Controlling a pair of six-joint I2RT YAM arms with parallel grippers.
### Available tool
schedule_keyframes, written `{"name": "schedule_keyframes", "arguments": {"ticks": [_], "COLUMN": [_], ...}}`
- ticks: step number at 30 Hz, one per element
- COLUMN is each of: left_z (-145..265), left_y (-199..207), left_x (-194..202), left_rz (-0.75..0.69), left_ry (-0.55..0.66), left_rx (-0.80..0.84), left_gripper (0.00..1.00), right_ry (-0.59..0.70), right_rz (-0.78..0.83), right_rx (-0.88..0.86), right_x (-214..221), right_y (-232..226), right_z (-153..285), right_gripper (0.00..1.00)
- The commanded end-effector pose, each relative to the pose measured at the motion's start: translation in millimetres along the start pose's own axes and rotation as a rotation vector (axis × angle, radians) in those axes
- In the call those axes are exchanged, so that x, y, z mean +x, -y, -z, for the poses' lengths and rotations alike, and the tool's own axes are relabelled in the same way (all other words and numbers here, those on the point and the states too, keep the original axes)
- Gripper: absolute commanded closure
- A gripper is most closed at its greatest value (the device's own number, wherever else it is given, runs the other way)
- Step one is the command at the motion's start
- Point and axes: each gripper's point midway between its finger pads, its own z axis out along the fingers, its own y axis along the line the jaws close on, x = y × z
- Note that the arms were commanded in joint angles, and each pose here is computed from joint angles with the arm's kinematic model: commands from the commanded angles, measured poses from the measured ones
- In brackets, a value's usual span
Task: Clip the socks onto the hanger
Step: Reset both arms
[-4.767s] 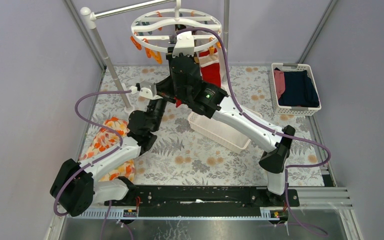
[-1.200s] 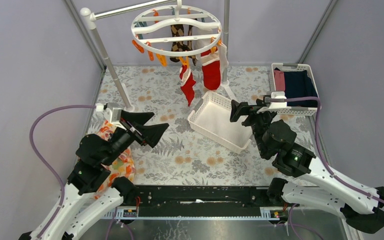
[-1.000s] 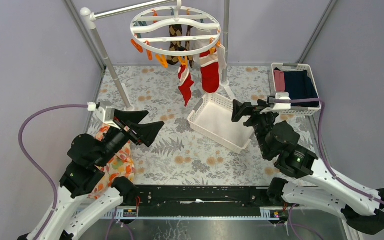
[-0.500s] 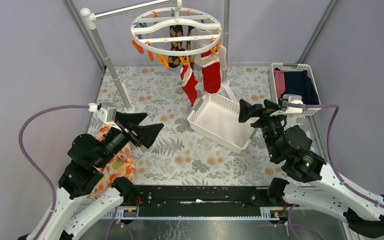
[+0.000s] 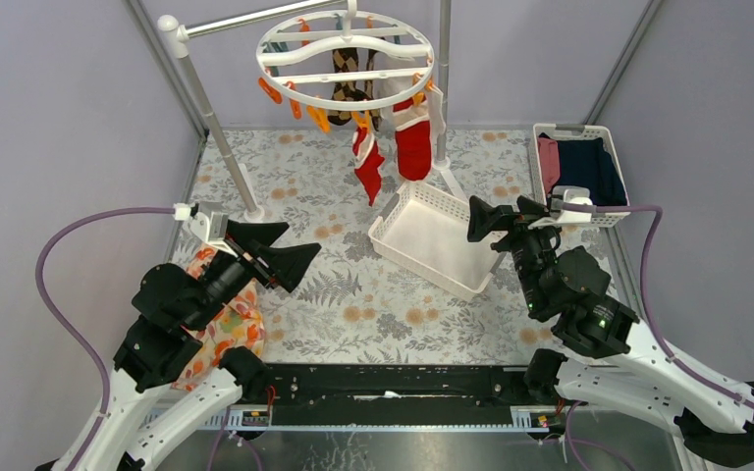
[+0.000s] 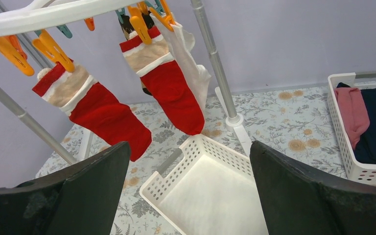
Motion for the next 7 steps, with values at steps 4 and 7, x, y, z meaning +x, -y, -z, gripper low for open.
{"name": "schedule_keyframes", "arguments": {"ticks": [4,7], "left_z": [3.6,3.0], "left_y": [-1.5,-2.6], "left_x": [-1.1,0.5], "left_rz": [-0.023,-0.028], "left_ry": [0.007,0.002], "left_rx": [-0.003,-0.006], "left_gripper": [0.01,0.01], "right_ry": [0.049,0.047], "right_rz": [-0.029,-0.020], "right_rx": [0.023,0.023], "right_x": [-12.6,-12.6], "right_y": [5.5,5.7], "right_z": [0.1,0.1], "right_gripper": [0.00,0.00]}}
